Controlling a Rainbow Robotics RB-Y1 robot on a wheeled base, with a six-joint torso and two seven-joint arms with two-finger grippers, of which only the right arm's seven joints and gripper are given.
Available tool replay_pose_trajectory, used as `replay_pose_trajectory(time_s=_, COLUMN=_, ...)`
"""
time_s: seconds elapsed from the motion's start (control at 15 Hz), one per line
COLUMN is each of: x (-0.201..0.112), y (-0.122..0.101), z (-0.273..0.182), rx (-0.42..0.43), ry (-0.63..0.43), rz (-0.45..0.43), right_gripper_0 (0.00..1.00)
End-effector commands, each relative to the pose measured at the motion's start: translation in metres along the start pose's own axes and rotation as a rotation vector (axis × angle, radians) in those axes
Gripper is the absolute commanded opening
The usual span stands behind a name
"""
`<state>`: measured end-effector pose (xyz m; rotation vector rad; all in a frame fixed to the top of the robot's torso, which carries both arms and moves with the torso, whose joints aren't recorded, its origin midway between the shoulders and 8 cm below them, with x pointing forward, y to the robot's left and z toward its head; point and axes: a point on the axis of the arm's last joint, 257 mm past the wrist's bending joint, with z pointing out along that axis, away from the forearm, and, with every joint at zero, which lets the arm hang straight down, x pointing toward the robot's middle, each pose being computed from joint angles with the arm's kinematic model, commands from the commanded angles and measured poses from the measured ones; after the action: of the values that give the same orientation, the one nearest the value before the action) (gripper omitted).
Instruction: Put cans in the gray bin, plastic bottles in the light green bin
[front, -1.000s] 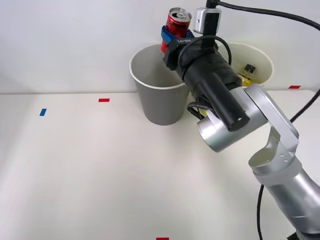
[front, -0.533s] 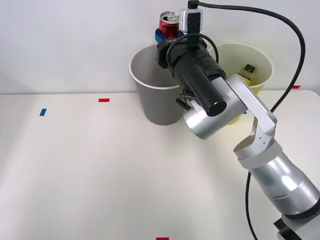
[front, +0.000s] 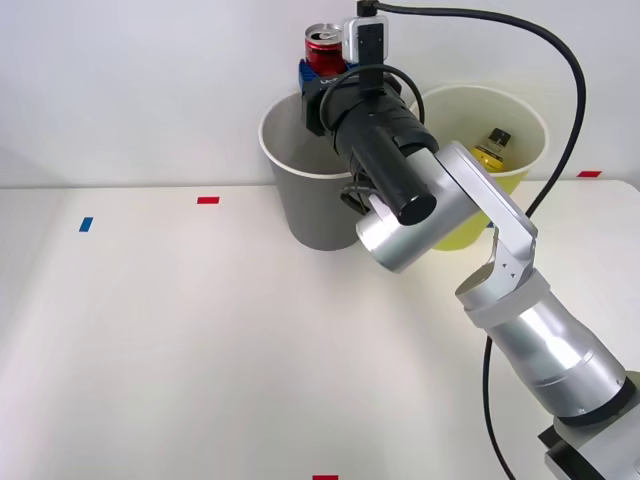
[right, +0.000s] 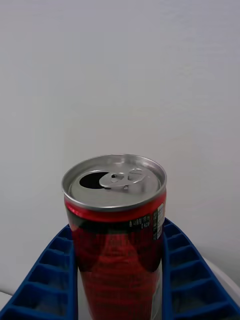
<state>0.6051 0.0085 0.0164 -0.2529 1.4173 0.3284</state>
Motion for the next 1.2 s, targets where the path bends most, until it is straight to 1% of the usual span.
replay_pose_trajectory(time_s=0.07, x=-0.008, y=0.009, z=-0.001, rx=-0.021, ry=-0.036, rz=-0.033, right_gripper_0=1.00)
replay_pose_trajectory(time_s=0.33, x=-0.010, y=0.013, z=-0.001, rx=-0.029, ry=-0.044, rz=-0.031, right_gripper_0=1.00)
replay_pose_trajectory(time_s=0.67, x=-0.013, y=0.012, z=-0.002, rx=-0.026, ry=-0.066, rz=-0.056, right_gripper_0=1.00)
replay_pose_trajectory(time_s=0.73, x=-0.016, y=0.013, z=-0.004, rx=-0.040, ry=-0.087, rz=-0.055, right_gripper_0=1.00)
replay_pose_trajectory(time_s=0.8, x=-0.017, y=0.008, z=-0.007, rx=-0.052, ry=-0.111, rz=-0.056, right_gripper_0=1.00)
replay_pose_trajectory(time_s=0.93, x=-0.023, y=0.004, z=-0.019, rx=-0.116, ry=-0.186, rz=-0.059, right_gripper_0=1.00)
replay_pose_trajectory(time_s=1.07, x=-0.030, y=-0.002, z=-0.038, rx=-0.156, ry=-0.249, rz=-0.029, right_gripper_0=1.00)
replay_pose_trajectory(time_s=1.2, x=-0.037, y=-0.009, z=-0.062, rx=-0.154, ry=-0.277, rz=0.034, right_gripper_0=1.00)
